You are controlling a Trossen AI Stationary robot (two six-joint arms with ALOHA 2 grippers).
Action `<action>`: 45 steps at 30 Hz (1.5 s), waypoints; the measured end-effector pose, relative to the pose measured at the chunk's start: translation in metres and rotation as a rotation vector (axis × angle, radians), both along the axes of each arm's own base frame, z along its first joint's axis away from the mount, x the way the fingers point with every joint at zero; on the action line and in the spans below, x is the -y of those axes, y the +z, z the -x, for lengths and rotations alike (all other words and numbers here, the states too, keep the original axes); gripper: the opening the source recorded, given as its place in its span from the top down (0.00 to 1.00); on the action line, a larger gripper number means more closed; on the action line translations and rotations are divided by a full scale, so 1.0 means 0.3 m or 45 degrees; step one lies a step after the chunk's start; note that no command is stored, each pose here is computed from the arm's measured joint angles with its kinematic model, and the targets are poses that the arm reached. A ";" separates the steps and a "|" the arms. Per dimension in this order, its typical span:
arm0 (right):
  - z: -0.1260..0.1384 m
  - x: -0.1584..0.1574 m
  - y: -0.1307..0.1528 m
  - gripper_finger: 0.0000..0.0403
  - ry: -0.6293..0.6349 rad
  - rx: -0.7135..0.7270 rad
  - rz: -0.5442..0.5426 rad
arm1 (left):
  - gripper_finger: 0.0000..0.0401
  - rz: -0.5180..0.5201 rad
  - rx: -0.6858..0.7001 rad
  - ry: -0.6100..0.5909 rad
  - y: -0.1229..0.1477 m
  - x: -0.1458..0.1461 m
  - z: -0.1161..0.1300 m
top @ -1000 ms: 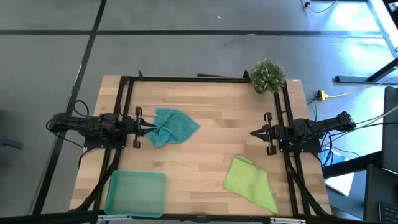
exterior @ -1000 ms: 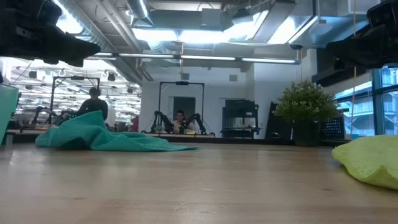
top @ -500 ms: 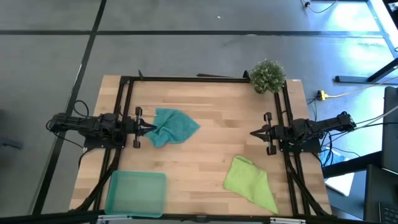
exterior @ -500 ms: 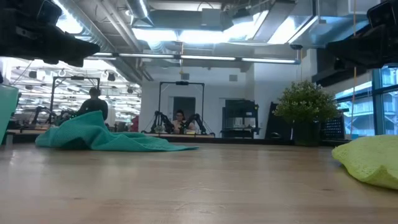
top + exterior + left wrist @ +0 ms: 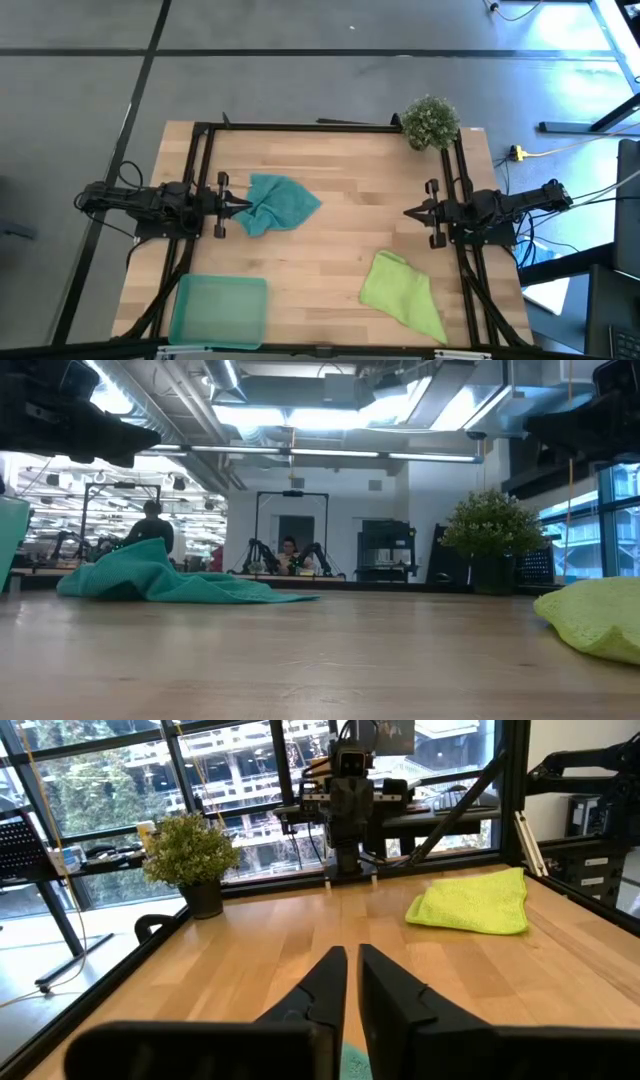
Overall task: Roll microfiber towels into tight, uniform cylinder then place into a basket
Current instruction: Fold the blue microfiber towel
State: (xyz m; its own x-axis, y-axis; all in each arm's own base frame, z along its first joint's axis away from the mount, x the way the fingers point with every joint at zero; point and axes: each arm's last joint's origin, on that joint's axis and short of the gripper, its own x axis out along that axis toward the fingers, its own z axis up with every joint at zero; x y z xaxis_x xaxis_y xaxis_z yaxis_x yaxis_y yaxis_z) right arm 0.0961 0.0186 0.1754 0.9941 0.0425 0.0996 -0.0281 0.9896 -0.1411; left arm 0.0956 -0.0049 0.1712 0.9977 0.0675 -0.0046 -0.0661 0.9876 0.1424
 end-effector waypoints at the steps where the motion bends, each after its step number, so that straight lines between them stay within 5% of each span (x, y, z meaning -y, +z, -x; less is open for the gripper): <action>1: 0.000 0.000 0.000 0.96 0.000 0.000 0.000 | 0.93 0.000 0.000 0.000 0.000 0.000 0.000; 23: -0.002 -0.001 -0.022 0.98 0.021 -0.091 -0.121 | 0.93 0.005 0.001 0.000 0.000 0.000 0.000; 31: -0.002 0.001 -0.021 0.99 -0.005 -0.088 -0.157 | 0.96 0.361 0.034 -0.017 0.003 0.002 0.000; 45: -0.001 0.018 -0.014 0.98 -0.219 -0.044 -0.274 | 1.00 0.352 0.085 -0.005 0.016 0.001 0.001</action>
State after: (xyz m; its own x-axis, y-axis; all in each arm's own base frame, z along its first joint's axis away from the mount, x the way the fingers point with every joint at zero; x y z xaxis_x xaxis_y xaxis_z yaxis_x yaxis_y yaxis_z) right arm 0.0963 0.0132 0.1712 0.9878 -0.1461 0.0537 0.1421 0.9873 0.0711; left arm 0.0954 -0.0052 0.1761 0.9967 0.0689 0.0437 -0.0623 0.9886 -0.1371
